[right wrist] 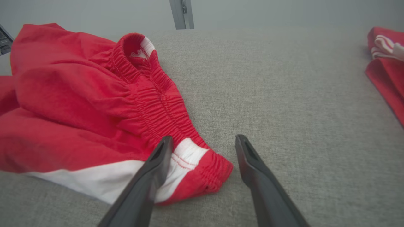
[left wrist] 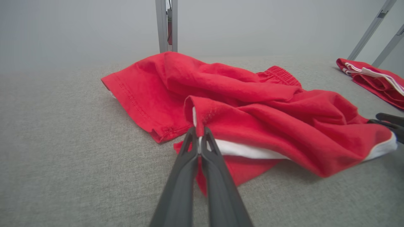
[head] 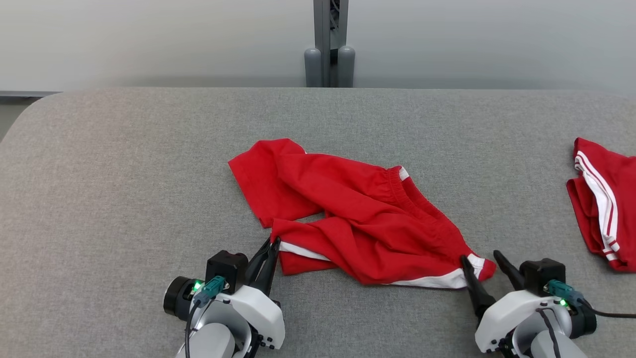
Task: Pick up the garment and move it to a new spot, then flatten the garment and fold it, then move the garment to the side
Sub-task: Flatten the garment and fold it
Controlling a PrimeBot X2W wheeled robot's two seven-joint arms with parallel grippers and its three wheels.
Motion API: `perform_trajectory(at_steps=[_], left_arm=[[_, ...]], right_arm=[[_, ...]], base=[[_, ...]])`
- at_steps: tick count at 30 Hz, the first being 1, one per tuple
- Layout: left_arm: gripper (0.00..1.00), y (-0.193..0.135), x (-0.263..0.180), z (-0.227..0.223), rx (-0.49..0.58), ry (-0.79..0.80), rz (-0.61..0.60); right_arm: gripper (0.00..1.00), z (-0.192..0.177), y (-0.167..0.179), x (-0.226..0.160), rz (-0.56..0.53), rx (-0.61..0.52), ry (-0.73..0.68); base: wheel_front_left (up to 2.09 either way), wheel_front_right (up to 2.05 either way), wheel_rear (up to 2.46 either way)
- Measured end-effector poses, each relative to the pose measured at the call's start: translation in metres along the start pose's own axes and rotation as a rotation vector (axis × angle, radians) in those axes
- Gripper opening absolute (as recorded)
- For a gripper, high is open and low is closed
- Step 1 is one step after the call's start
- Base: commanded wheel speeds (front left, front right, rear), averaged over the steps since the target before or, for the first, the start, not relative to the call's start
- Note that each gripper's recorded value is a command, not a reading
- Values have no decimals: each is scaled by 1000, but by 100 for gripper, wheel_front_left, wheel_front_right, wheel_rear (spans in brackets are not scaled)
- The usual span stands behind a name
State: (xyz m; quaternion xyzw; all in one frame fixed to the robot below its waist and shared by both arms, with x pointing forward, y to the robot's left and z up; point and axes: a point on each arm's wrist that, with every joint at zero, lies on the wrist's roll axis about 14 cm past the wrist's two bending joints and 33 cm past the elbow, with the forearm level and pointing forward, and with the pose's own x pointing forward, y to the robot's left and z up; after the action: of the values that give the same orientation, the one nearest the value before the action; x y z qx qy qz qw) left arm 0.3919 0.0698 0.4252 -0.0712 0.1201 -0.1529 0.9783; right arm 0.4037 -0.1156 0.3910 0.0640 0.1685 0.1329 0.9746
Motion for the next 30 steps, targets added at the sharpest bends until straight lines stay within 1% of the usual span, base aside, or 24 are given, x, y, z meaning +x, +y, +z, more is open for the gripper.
perform_trajectory(at_steps=[5, 6, 7, 8, 9, 10, 11, 14, 20, 22, 23, 30], left_arm=[[0, 0, 0, -1, -1, 4, 2], [0, 0, 0, -1, -2, 4, 3], [0, 0, 1, -2, -1, 5, 3], [0, 0, 1, -2, -2, 6, 3], [0, 0, 1, -2, -1, 6, 2], [0, 0, 1, -2, -1, 7, 1], [0, 0, 1, -2, -1, 8, 1], [0, -1, 1, -3, -1, 10, -1], [0, 0, 1, 0, 0, 3, 4], [0, 1, 0, 1, 0, -1, 10], [0, 2, 0, 3, -1, -6, 13], [0, 1, -4, 14, -79, -35, -9]], right_arm=[[100, -10, 6, -1, 24, 1, 35], [89, -12, 6, -1, 25, 1, 41], [59, -13, 6, -1, 26, 4, 45], [39, -13, 7, -1, 29, 4, 47], [29, -13, 7, -1, 31, 3, 47], [5, -12, 7, -1, 31, 4, 45], [0, -11, 7, 0, 33, 2, 43], [0, -7, 5, -1, 36, -2, 33], [0, 14, 1, 1, 33, -7, -33], [0, 28, 0, 2, 27, 7, -77], [0, 44, 3, 2, 31, 33, -129], [0, 93, 11, -5, 59, 122, -285]], base=[[0, 0, 0], [0, 0, 0], [0, 0, 0], [0, 0, 0], [0, 0, 0], [0, 0, 0], [0, 0, 0], [0, 0, 0], [0, 0, 0], [0, 0, 0], [0, 0, 0], [0, 0, 0]])
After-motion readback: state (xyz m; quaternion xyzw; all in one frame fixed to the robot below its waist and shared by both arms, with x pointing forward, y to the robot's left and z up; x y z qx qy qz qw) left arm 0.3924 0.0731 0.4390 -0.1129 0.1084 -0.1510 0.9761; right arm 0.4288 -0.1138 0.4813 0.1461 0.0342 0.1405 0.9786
